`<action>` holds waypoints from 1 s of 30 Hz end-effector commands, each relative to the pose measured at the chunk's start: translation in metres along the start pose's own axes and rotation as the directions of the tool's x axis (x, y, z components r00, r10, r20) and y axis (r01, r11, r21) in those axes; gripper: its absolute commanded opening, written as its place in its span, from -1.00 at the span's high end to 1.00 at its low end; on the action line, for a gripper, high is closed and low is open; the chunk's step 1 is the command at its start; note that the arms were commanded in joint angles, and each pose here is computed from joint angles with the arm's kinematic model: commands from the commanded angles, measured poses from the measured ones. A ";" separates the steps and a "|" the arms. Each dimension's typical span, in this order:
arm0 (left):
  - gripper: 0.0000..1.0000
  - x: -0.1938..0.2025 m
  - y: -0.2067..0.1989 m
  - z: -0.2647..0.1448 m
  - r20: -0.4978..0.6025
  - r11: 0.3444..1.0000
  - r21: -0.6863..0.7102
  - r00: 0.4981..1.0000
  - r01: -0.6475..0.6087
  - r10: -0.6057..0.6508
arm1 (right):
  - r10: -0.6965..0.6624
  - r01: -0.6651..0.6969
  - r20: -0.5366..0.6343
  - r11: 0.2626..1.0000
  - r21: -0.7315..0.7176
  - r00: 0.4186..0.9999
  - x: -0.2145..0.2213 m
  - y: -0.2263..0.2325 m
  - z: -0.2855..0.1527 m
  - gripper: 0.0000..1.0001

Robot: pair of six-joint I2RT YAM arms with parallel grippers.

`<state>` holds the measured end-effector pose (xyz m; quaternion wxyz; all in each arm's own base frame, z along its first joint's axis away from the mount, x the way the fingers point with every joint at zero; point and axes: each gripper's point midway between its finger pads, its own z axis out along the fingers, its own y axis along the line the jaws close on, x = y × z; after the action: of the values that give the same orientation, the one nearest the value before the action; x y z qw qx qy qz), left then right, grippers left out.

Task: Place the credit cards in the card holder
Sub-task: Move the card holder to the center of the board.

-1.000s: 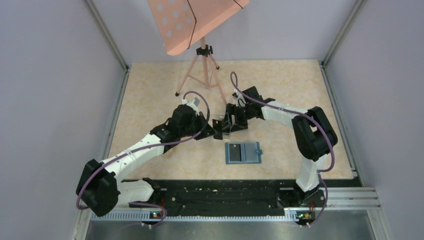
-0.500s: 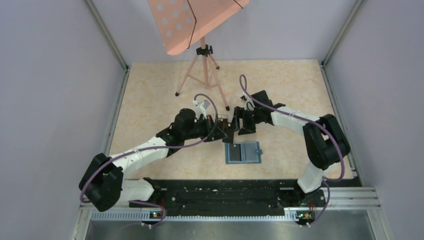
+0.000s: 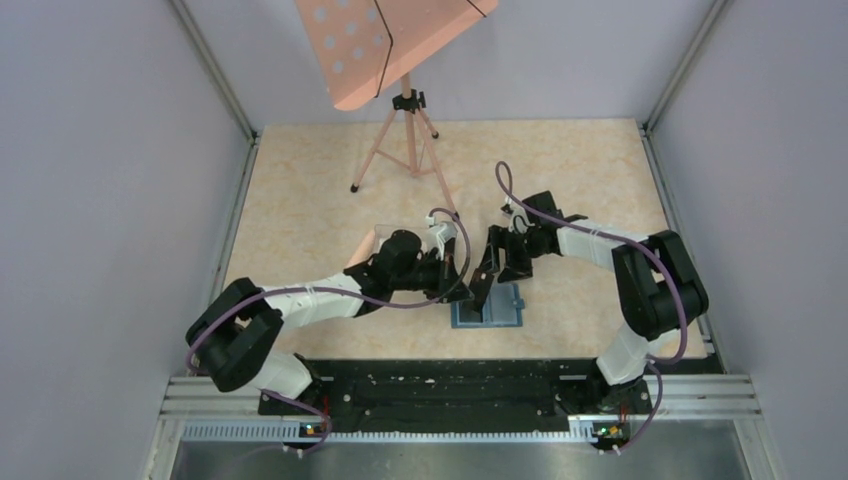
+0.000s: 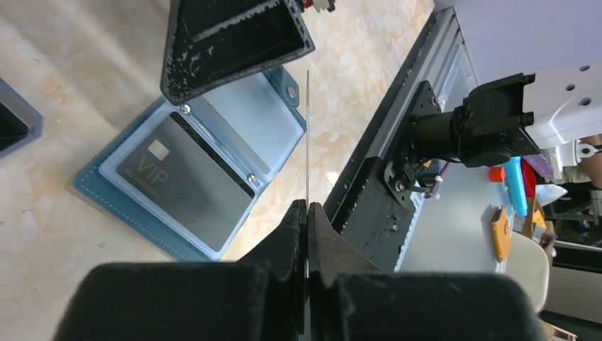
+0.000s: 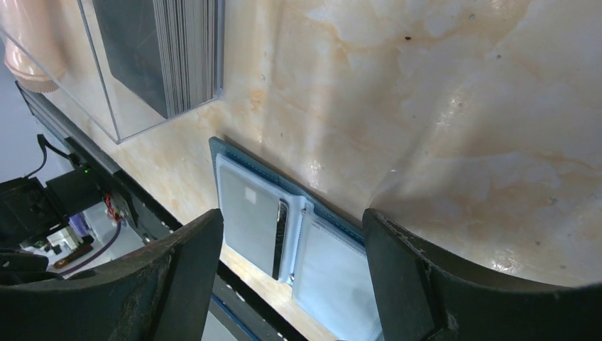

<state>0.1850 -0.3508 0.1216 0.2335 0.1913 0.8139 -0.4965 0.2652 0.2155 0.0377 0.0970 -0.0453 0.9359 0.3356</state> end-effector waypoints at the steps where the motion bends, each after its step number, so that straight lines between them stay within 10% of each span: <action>1: 1.00 -0.018 -0.005 -0.006 0.084 0.997 -0.015 0.994 -0.071 0.072 | -0.015 0.016 -0.067 1.000 0.015 0.998 0.021 -0.009 0.009 -0.44; 14: 1.00 -0.002 0.023 -0.036 0.206 0.987 -0.139 0.977 0.082 -0.052 | 0.056 -0.062 -0.088 0.996 -0.069 0.995 0.049 0.021 0.013 -0.46; 30: 1.00 0.021 0.015 0.009 0.004 0.985 -0.010 0.985 0.170 -0.170 | 0.177 -0.173 -0.006 0.969 0.174 0.984 0.070 -0.039 -0.029 -0.60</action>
<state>0.1735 -0.3261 0.0695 0.1951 0.0931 0.8591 -0.4638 0.2217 0.1860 0.0367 0.0870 0.0316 0.9476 0.3056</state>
